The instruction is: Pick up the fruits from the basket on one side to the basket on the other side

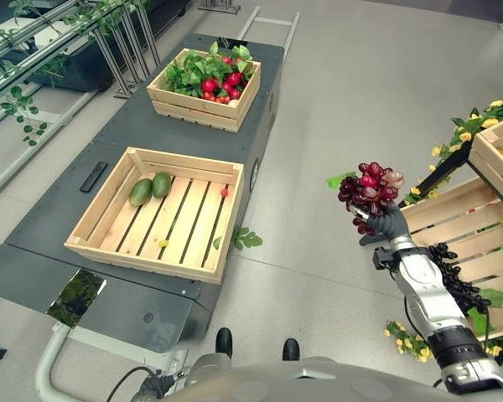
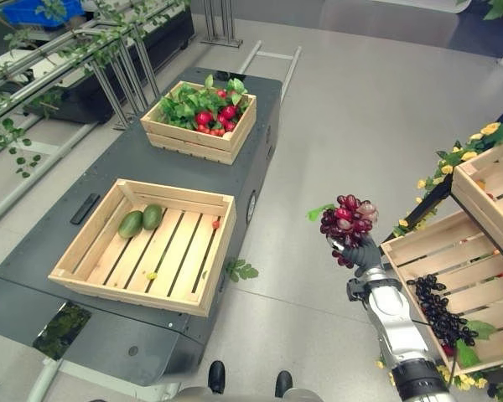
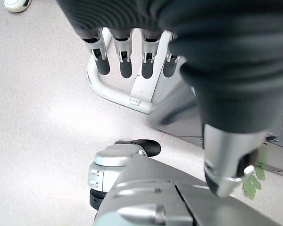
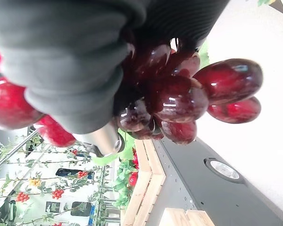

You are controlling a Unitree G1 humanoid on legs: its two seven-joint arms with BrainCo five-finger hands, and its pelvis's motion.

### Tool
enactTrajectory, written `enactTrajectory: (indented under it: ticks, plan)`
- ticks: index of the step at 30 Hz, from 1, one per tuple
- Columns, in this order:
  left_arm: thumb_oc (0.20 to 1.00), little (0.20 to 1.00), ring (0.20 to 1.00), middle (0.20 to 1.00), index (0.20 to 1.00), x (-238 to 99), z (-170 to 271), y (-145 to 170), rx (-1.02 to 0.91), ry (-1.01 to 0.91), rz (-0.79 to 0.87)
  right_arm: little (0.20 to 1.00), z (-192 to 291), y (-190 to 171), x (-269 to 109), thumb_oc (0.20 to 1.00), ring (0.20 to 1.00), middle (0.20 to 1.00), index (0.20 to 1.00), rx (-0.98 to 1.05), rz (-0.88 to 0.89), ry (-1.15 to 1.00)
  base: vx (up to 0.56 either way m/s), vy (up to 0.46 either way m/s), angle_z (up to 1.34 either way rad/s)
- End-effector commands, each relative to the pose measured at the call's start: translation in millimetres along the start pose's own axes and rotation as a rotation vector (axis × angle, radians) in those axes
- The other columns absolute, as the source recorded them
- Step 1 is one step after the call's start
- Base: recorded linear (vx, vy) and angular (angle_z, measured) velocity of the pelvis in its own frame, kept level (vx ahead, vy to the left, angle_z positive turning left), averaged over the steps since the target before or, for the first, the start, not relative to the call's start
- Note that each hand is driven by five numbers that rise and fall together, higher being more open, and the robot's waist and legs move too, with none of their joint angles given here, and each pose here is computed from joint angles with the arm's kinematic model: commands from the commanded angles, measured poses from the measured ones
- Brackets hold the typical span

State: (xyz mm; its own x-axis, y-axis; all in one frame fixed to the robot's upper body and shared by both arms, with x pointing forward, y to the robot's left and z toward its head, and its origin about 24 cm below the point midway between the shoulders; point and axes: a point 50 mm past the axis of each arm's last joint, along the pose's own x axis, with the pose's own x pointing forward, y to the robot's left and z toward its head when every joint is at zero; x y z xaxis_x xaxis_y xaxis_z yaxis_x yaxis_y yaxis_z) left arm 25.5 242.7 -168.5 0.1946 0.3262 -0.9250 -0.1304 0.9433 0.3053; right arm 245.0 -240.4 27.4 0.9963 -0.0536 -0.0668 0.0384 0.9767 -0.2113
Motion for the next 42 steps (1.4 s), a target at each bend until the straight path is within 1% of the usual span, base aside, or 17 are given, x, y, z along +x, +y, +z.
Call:
enactTrajectory:
  ticks: [1,6,10,17,23,30,34,42]
  plan:
    - [1.0,1.0,1.0,1.0,1.0,4.0,25.6,8.6,0.083,-0.062,0.026,0.2,47.0,-14.8,3.1,0.2,0.2,0.2,0.2,0.021,-0.044,-0.234,-0.06,0.09,-0.07]
    - [1.0,1.0,1.0,1.0,1.0,3.9,70.5,3.8,0.214,-0.229,0.028,0.2,46.3,-13.9,0.3,0.2,0.2,0.2,0.2,0.046,-0.05,-0.241,-0.06,0.065,-0.15]
    - [1.0,1.0,1.0,1.0,1.0,1.3,95.2,5.3,0.211,-0.324,0.046,0.2,49.4,-10.9,0.7,0.2,0.2,0.2,0.2,0.053,-0.038,-0.258,-0.03,-0.002,-0.79]
    - [1.0,1.0,1.0,1.0,1.0,2.2,90.5,6.4,0.18,-0.297,0.045,0.2,52.4,-7.9,2.3,0.2,0.2,0.2,0.2,0.035,-0.003,-0.259,0.05,-0.029,-0.9]
    - [1.0,1.0,1.0,1.0,1.0,2.5,81.8,0.9,0.128,-0.269,0.03,0.2,49.0,-7.2,-1.7,0.2,0.2,0.2,0.2,0.02,0.012,-0.24,0.05,-0.174,-0.7]
    - [1.0,1.0,1.0,1.0,1.0,-0.8,93.6,-16.9,0.106,-0.319,-0.005,0.2,59.1,-13.3,-3.9,0.2,0.2,0.2,0.2,-0.012,0.034,-0.277,-0.01,-0.161,-0.35]
    - [1.0,1.0,1.0,1.0,1.0,-2.6,100.7,-18.4,0.049,-0.35,-0.002,0.2,63.6,-11.3,1.7,0.2,0.2,0.2,0.2,-0.036,0.061,-0.291,0.03,-0.172,-0.82]
    - [1.0,1.0,1.0,1.0,1.0,1.7,67.4,-9.5,-0.023,-0.226,0.039,0.2,62.6,-5.5,2.4,0.2,0.2,0.2,0.2,-0.032,0.105,-0.288,0.11,-0.022,-0.77]
